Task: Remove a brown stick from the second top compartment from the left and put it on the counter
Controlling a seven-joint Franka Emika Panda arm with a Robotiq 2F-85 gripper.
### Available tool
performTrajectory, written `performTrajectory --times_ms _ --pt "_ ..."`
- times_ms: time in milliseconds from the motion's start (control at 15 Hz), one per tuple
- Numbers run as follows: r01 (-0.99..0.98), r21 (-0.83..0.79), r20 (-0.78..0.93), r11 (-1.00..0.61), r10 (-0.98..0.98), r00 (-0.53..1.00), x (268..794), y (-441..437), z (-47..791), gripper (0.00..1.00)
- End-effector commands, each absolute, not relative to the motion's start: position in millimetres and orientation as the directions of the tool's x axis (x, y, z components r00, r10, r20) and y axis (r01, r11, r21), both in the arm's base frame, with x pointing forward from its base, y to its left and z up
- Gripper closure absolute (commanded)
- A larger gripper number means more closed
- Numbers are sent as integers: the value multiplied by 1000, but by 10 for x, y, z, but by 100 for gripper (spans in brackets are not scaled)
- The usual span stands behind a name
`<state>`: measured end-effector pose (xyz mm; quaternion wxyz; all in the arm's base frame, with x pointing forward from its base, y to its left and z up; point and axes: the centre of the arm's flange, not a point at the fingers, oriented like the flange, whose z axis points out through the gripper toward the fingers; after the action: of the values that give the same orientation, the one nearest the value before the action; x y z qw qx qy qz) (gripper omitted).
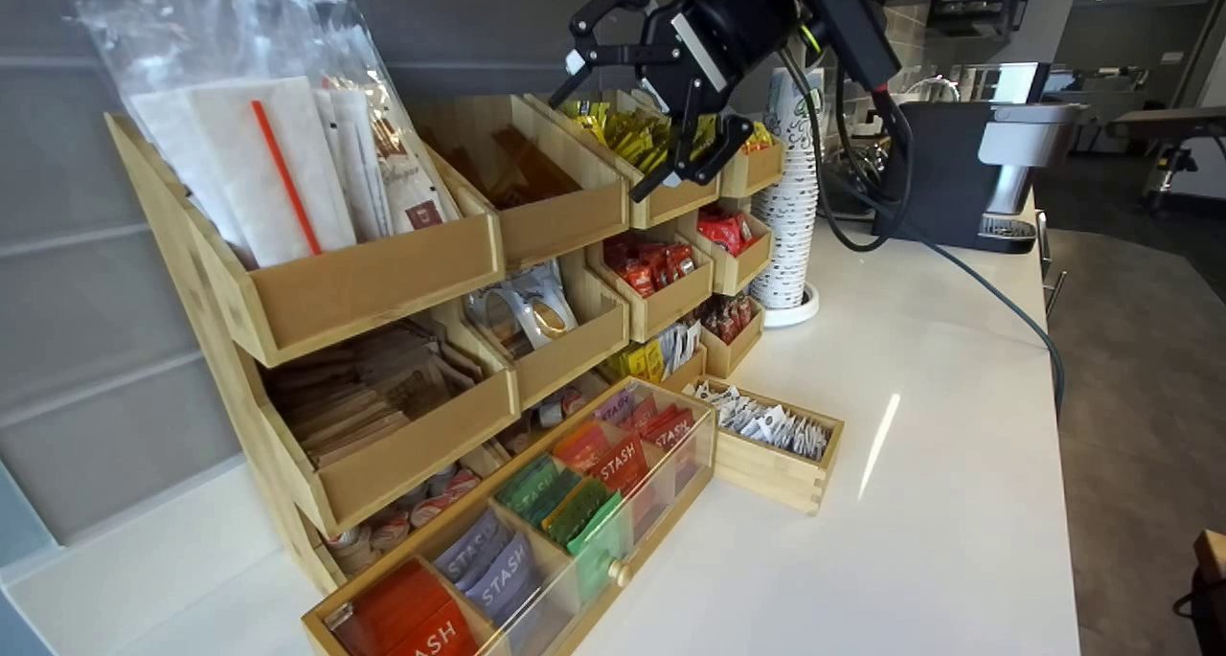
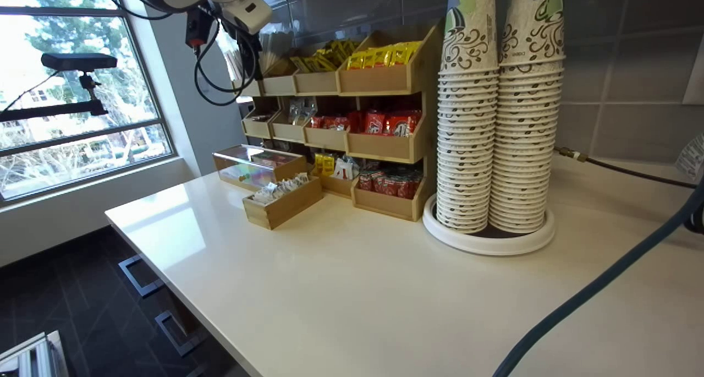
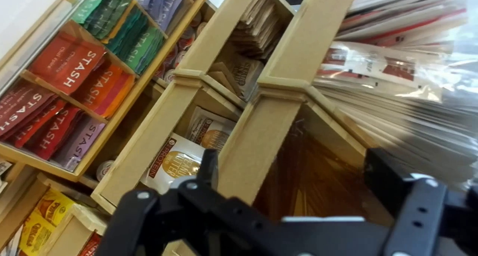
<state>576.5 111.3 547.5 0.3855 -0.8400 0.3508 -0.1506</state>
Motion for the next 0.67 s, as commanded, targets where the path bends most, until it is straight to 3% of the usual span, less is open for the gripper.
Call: performTrajectory --times_ms 0,600 --pt "-475 -808 -90 -348 -725 683 5910 1017 5449 0" --pt "-435 -884 -179 -168 -738 650 6078 1012 5409 0"
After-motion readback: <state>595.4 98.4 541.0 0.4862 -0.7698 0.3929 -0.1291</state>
